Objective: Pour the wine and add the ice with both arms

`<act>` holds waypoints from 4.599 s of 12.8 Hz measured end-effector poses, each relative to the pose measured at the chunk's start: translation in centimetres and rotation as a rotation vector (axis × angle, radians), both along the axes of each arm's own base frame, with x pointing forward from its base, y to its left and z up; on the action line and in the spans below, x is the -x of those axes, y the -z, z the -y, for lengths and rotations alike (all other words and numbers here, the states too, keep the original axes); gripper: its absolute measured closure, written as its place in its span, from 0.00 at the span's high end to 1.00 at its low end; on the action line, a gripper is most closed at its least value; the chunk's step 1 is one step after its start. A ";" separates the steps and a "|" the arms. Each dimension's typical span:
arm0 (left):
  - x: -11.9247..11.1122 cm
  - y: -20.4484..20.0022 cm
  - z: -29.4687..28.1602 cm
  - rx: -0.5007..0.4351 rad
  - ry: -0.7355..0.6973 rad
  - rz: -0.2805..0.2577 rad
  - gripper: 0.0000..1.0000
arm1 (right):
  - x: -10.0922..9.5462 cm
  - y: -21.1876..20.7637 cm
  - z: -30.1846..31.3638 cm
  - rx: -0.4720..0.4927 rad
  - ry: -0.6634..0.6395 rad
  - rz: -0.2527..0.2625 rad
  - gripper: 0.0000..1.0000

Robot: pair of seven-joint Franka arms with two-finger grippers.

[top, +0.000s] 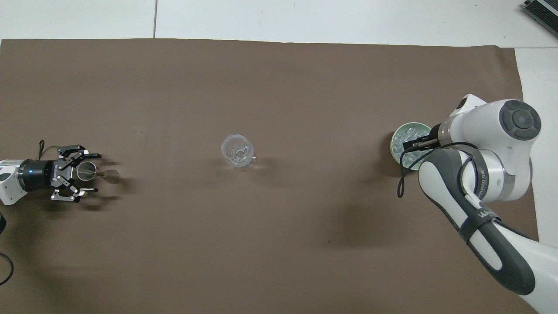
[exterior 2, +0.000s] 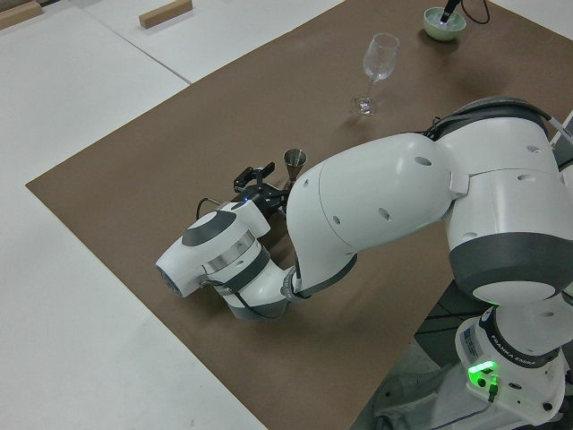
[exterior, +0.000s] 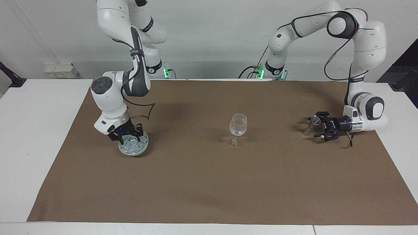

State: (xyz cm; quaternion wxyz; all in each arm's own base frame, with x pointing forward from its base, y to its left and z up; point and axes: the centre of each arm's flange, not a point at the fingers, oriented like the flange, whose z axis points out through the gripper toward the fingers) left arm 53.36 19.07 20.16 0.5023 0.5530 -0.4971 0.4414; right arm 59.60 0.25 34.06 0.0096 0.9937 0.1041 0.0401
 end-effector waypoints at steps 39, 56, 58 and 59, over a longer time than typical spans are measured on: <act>0.7 -47.7 27.5 -1.257 -1.086 -0.899 1.00 | -0.4 0.0 -1.1 0.004 0.001 -0.033 0.22; 0.2 -46.8 24.5 -1.242 -1.130 -0.964 1.00 | 0.2 -20.5 -10.9 -0.027 0.153 -0.023 0.22; 0.0 -46.4 23.8 -1.238 -1.138 -0.974 1.00 | 0.9 -21.8 -14.2 -0.043 0.184 -0.012 0.22; -0.1 -46.3 23.5 -1.231 -1.139 -0.981 1.00 | 1.3 -21.9 -15.8 -0.050 0.196 -0.011 0.22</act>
